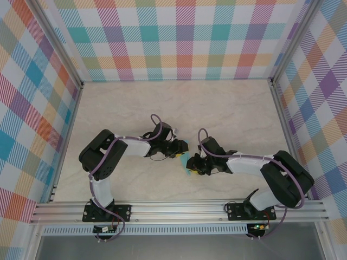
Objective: Fold a paper plane with a square sheet of paper (pick it up from the middle)
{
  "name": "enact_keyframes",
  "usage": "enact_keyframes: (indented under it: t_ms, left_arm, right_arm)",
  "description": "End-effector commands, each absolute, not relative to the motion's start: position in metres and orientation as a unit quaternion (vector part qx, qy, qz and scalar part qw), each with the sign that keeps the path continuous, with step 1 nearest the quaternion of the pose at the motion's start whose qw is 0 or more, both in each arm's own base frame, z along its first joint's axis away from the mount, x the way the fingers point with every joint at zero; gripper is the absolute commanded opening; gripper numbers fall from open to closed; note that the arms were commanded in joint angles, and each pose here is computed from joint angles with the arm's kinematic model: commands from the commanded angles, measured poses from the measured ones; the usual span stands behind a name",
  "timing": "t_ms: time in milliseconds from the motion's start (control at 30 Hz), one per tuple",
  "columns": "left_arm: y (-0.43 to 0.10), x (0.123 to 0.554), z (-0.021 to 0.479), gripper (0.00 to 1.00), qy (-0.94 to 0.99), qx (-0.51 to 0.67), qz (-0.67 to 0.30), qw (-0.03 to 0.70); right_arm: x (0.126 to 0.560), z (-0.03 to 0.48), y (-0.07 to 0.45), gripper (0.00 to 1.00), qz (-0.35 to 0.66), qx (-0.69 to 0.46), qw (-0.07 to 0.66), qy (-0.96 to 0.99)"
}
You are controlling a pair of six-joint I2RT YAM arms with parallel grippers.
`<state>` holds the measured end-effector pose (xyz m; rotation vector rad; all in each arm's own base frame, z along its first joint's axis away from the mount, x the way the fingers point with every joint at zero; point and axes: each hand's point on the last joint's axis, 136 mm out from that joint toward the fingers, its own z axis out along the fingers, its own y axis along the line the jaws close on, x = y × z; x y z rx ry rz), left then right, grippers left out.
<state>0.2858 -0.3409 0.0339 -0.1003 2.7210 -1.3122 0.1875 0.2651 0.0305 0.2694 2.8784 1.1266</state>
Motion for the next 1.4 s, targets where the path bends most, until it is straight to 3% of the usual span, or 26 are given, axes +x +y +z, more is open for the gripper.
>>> enact_keyframes:
  t_ms: [0, 767, 933, 1367]
  left_arm:
    - [-0.330, 0.264, -0.005, 0.41, 0.922, -0.041, -0.385, 0.016]
    - [-0.329, 0.262, -0.005, 0.40, 0.923, -0.040, -0.382, 0.015]
    - [-0.328, 0.262, -0.005, 0.40, 0.924, -0.041, -0.381, 0.015]
    - [-0.329, 0.262, -0.006, 0.40, 0.923, -0.039, -0.381, 0.013]
  right_arm:
    - [0.194, 0.041, 0.277, 0.26, 0.378, 0.061, 0.028, 0.923]
    - [0.169, -0.006, 0.255, 0.06, 0.317, 0.103, -0.026, 0.943]
    - [0.164, -0.013, 0.245, 0.07, 0.305, 0.116, -0.024, 0.945]
    - [0.171, 0.019, 0.260, 0.20, 0.342, 0.062, 0.001, 0.937]
